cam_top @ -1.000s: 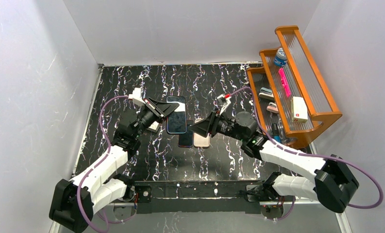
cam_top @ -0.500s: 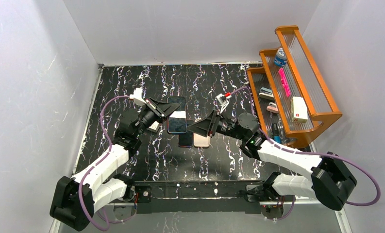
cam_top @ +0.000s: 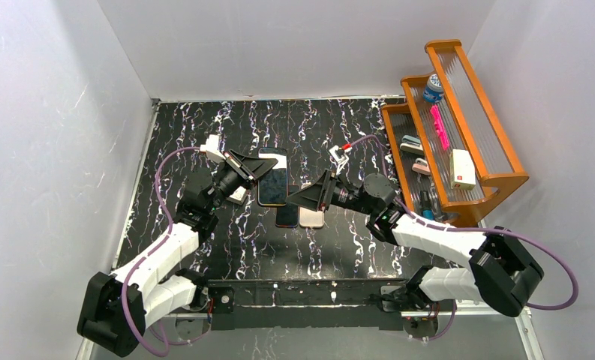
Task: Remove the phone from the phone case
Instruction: Remove the phone case from the phone.
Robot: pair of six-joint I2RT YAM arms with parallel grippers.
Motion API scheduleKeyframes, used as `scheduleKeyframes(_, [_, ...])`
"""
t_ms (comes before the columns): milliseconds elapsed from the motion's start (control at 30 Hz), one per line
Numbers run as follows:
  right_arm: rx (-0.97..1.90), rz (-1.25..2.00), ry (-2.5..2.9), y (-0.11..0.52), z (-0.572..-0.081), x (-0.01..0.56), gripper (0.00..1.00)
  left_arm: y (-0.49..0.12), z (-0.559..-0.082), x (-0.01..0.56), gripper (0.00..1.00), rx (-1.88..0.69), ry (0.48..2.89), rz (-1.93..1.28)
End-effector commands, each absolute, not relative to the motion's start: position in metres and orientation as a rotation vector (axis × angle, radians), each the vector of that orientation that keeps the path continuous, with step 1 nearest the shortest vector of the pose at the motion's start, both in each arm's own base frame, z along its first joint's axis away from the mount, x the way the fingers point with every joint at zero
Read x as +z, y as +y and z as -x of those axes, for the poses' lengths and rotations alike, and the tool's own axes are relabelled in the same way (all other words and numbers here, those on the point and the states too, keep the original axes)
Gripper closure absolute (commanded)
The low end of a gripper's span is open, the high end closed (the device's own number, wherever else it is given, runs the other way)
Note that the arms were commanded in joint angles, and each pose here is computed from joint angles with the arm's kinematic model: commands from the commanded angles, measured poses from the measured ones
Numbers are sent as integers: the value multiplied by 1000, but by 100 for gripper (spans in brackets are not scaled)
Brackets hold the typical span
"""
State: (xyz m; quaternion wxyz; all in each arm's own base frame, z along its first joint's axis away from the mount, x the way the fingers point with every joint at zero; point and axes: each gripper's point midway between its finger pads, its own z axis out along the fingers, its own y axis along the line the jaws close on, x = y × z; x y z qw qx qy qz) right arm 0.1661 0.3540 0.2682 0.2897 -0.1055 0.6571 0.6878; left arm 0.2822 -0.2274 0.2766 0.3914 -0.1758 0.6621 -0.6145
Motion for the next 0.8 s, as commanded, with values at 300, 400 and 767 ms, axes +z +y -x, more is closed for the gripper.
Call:
scheduleKeyframes(300, [1872, 342, 1689, 365, -165, 279, 49, -253, -256, 313, 100, -1699, 1587, 332])
scheduleKeyframes(400, [1859, 340, 1708, 367, -167, 271, 48, -261, -249, 318, 100, -1746, 1578, 319])
scheduleKeyframes(767, [1839, 283, 1685, 367, -179, 266, 48, -271, -231, 320, 100, -1808, 1568, 269])
